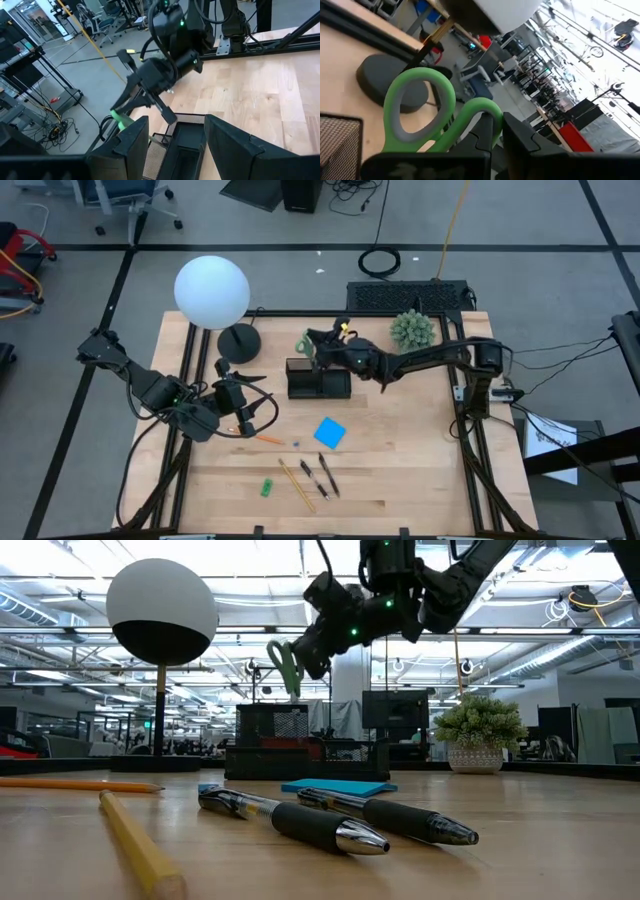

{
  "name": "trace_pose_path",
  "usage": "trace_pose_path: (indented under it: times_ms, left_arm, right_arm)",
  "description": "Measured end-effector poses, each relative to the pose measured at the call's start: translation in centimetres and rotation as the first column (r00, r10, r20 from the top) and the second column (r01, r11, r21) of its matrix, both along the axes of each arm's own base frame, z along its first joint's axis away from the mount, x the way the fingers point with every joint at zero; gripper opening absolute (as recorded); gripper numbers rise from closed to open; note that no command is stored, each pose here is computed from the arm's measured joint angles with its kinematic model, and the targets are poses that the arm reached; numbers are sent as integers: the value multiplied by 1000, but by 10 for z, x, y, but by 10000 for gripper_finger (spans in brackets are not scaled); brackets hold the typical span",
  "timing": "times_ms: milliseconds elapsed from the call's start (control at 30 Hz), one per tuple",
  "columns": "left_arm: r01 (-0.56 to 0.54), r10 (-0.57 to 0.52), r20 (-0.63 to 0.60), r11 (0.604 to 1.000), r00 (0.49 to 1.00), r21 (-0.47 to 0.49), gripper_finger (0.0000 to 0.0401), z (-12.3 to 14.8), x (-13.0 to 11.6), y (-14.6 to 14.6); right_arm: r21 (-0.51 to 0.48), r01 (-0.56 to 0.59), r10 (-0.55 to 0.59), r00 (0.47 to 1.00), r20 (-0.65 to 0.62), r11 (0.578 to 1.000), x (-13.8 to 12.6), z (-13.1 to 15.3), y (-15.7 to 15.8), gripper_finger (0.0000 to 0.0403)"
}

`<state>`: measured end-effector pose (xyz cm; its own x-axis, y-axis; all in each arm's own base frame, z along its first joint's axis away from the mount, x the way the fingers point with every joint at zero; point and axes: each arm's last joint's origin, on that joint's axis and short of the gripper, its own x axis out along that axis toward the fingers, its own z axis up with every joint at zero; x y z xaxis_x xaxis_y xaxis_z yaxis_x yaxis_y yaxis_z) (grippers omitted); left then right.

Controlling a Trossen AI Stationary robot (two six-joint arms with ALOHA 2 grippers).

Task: Pick and place office supplies into organizer
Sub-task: Put the green scissors into the black desk organizer

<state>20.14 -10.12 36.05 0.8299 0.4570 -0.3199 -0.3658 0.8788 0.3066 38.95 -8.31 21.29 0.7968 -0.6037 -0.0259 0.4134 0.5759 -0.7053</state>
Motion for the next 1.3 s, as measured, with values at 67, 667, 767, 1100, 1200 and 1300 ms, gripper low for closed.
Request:
trace_pose_path:
  times_ms: [67,667,767,1100,1200,1300]
  left_arm:
    - [0,0,0,1000,1000,0,195,0,0,0]
    - [0,0,-1,1000,1000,1,195,0,0,0]
    - [0,0,-2,1000,1000,1,195,0,0,0]
    - [0,0,-3,1000,1000,2,195,0,0,0]
    - [0,0,-3,1000,1000,2,195,0,0,0]
    - [0,0,-3,1000,1000,2,195,0,0,0]
  right_arm:
    - [6,1,0,1000,-11,1000,1,-3,0,14]
    - [19,1,-1,1000,17,1000,5,-14,-1,14]
    - [20,0,-1,1000,20,1000,5,-14,-1,14]
    - [63,-37,35,999,35,997,5,-15,0,19]
    - [72,-79,76,996,43,994,6,-15,1,10]
    - [69,-82,80,996,41,994,6,-15,2,18]
